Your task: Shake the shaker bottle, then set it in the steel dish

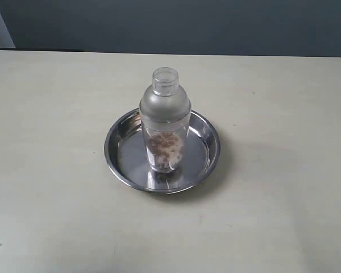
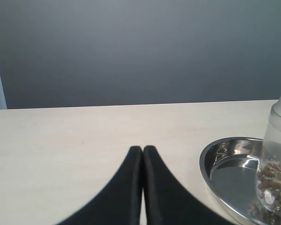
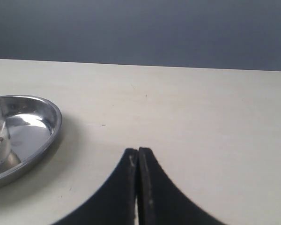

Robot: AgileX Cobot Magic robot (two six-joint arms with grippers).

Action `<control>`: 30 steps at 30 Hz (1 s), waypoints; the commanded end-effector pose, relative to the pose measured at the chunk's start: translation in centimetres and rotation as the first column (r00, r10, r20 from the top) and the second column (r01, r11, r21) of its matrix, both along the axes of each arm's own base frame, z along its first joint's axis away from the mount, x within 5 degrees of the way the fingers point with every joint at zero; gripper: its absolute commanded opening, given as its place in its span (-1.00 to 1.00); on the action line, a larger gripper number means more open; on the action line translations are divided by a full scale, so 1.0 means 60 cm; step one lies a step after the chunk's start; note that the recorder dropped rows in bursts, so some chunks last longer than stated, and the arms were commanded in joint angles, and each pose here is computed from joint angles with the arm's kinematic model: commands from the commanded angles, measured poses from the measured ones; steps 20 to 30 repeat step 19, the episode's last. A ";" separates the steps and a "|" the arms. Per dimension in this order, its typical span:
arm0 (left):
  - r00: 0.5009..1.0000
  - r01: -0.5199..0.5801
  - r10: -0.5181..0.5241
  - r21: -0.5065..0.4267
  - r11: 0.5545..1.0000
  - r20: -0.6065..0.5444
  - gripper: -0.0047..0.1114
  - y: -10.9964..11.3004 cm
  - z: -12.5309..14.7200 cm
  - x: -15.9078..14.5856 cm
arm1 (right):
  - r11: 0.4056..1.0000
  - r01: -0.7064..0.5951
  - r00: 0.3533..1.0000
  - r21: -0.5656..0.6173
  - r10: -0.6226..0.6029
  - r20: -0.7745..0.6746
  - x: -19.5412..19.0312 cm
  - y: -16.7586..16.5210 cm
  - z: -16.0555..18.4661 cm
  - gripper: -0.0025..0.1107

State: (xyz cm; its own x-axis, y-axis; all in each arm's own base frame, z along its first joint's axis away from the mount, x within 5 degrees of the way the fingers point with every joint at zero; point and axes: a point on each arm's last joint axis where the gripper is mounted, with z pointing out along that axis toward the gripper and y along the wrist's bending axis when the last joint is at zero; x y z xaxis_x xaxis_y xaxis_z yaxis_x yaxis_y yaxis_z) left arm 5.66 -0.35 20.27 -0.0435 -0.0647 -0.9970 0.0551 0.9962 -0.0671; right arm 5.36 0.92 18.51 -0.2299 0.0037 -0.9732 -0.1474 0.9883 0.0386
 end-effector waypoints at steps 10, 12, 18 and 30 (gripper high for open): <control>1.000 -0.001 0.001 -0.006 1.000 0.008 -0.91 0.000 -0.001 0.000 | 1.000 -0.003 1.000 -0.001 0.003 0.012 0.000 0.000 0.001 -0.97; 1.000 -0.001 0.001 -0.006 1.000 0.008 -0.91 0.000 -0.001 0.000 | 1.000 -0.003 1.000 -0.001 0.003 0.012 0.000 0.000 0.001 -0.97; 1.000 -0.001 0.001 -0.006 1.000 0.008 -0.91 0.000 -0.001 0.000 | 1.000 -0.003 1.000 -0.001 0.003 0.012 0.000 0.000 0.001 -0.97; 1.000 -0.001 0.001 -0.006 1.000 0.008 -0.91 0.000 -0.001 0.000 | 1.000 -0.003 1.000 -0.001 0.003 0.012 0.000 0.000 0.001 -0.97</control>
